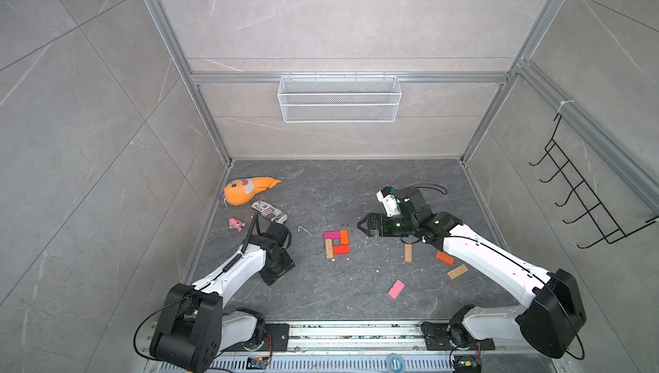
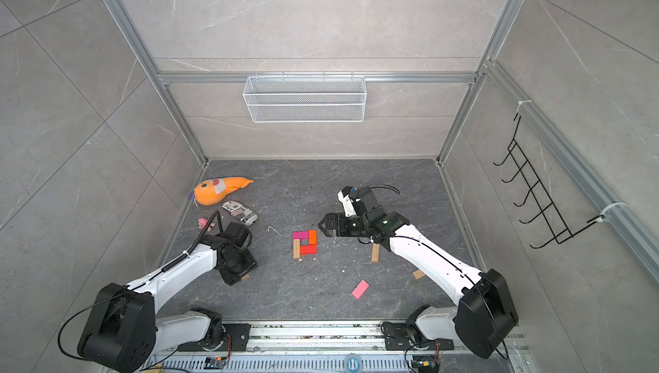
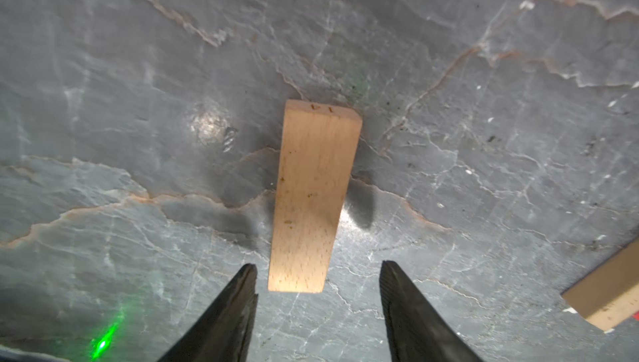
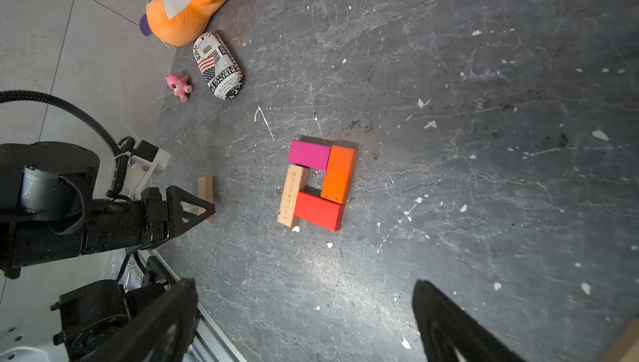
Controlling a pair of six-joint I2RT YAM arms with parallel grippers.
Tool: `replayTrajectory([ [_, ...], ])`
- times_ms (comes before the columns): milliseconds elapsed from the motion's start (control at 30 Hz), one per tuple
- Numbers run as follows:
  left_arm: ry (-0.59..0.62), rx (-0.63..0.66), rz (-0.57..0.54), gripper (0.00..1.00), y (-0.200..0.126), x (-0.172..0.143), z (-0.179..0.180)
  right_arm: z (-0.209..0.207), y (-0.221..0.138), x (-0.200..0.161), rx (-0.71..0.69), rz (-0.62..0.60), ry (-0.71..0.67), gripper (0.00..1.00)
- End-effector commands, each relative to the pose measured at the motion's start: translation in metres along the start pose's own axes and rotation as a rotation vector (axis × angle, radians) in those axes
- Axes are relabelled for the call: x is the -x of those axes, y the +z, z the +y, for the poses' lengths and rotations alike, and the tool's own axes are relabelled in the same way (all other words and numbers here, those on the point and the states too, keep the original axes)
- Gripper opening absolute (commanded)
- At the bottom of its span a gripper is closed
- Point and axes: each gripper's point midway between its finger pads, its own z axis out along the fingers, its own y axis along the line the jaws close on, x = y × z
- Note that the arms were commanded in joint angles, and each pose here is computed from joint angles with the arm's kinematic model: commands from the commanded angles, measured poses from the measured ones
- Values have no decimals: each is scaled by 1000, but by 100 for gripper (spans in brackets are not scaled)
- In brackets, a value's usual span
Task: Assemble the letter p with building blocks
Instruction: Pick up the building block from the center of the board.
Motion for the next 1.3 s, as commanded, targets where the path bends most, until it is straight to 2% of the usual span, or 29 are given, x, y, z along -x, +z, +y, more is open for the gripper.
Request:
replayTrajectory([
  [0,-20,14,-24,58,0,3,5,-8,-2,-6,-13,-1,-5,100],
  [533,20,-5,-49,42,5,4,7,-18,9,-16,-22,25,46,100],
  [767,80,-56,-51,23,-2,1,-5,-22,13,-21,-28,35,60,100],
  [833,108,-79,-50,20,-7,-2,-12,-22,13,-21,-28,35,62,100],
  [933,181,-127,-43,17,-18,-10,-27,-24,13,-21,-35,31,62,100],
  [1067,336,-182,-15,16,-35,-33,-54,-31,10,-20,-56,14,74,100],
  [1267,570,-151,71,16,-47,-84,-84,-39,7,-21,-45,6,117,100],
])
